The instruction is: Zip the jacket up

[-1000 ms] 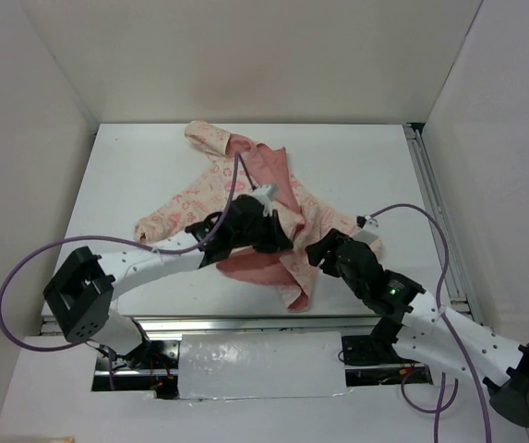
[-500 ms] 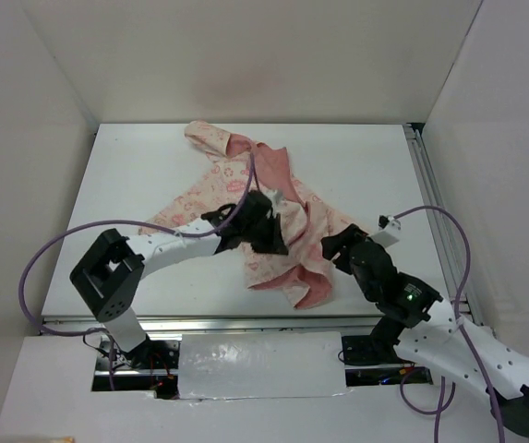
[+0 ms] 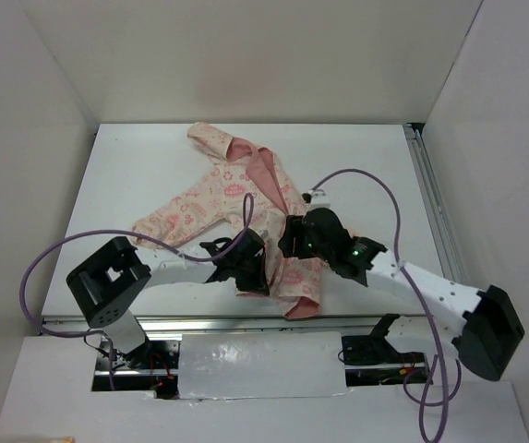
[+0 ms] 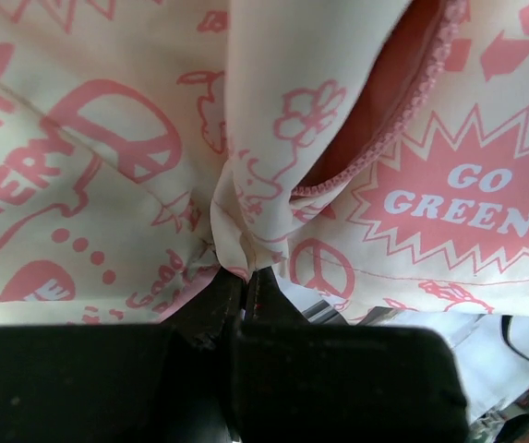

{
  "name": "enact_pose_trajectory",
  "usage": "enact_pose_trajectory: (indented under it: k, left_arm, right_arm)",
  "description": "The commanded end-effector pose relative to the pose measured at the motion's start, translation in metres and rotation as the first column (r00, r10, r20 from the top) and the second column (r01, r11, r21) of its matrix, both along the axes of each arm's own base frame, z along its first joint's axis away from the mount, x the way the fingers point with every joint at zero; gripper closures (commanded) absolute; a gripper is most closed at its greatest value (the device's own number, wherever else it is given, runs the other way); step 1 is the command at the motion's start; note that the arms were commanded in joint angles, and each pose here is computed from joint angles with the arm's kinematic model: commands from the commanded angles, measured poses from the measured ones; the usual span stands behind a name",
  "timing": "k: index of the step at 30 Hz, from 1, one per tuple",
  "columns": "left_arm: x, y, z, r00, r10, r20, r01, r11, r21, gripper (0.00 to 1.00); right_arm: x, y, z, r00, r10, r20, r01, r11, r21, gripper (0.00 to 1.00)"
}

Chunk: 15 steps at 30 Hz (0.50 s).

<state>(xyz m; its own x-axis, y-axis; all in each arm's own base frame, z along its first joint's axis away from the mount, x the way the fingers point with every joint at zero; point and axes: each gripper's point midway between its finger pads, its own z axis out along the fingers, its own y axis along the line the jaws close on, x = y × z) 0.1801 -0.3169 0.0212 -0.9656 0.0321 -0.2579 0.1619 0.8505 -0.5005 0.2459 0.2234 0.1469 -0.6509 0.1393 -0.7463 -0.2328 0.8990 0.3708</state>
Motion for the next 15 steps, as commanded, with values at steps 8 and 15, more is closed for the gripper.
enact_pose_trajectory:
  k: [8,15]
  left_arm:
    - [0.022,0.039,-0.009,0.993,0.116,0.034,-0.117,0.993,0.016,1.00]
    - [0.063,0.056,-0.005,0.988,0.127,0.092,-0.123,0.991,-0.045,1.00]
  right_arm:
    - [0.044,0.067,-0.020,0.971,0.227,-0.073,-0.227,0.974,0.014,0.45]
    - [0.059,0.039,-0.098,0.957,0.125,-0.261,-0.144,0.988,-0.056,0.49]
